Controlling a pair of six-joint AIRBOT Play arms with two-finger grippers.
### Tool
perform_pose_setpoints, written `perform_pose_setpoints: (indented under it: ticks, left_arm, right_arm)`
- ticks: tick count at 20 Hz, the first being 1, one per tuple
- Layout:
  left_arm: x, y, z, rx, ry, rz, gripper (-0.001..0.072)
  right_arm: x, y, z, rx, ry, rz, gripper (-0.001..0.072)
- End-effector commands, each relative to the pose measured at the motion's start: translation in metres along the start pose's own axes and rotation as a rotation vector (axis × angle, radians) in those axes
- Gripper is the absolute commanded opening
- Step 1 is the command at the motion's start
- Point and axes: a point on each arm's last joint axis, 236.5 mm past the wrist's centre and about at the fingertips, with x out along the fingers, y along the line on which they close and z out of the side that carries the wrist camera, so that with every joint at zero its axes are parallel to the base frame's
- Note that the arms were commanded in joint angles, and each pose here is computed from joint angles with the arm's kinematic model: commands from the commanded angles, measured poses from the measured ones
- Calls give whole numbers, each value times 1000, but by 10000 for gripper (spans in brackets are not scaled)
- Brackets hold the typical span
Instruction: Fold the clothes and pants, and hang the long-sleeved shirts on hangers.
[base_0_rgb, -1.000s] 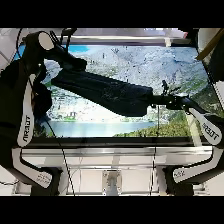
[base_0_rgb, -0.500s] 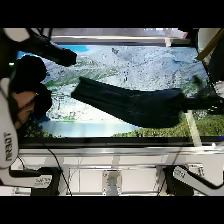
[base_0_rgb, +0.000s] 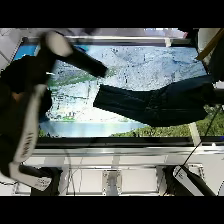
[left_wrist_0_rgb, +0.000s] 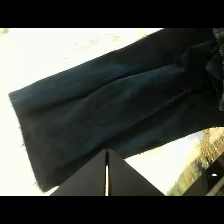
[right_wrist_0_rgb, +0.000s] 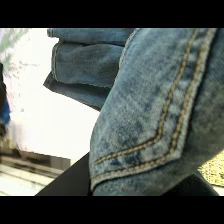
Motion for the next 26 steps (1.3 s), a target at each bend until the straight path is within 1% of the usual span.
perform_pose_setpoints:
  ticks: [1,3,5,8,10,14,18,22,24,26]
  left_arm:
    - [138,-55,-20,69,47,-76,17]
    - [190,-90,-36,67,52,-134,17]
    - [220,-121,-39,19,17,-203,17]
    - [234,-169,-37,-32,-25,-362,16]
    - [239,-185,-29,-51,-59,-411,16]
    - [245,-193,-7,-112,-133,-446,16]
    - [238,-202,7,-148,-187,-495,16]
    - [239,-209,1,-117,-171,-492,17]
    - [240,-183,-4,-71,-142,-434,17]
    - [235,-128,-18,-54,-47,-345,17]
  right_arm:
    - [36,2,0,-6,121,-54,53]
    - [55,-1,-3,5,188,-82,54]
    - [70,2,-3,-15,232,-100,53]
    - [89,7,4,-43,248,-152,54]
    - [98,17,6,-58,260,-143,54]
    - [108,42,17,-108,217,-116,54]
    - [95,69,38,-157,142,-87,55]
    - [90,77,48,-169,105,-89,54]
    - [104,67,45,-156,132,-130,54]
    - [128,61,41,-140,173,-139,54]
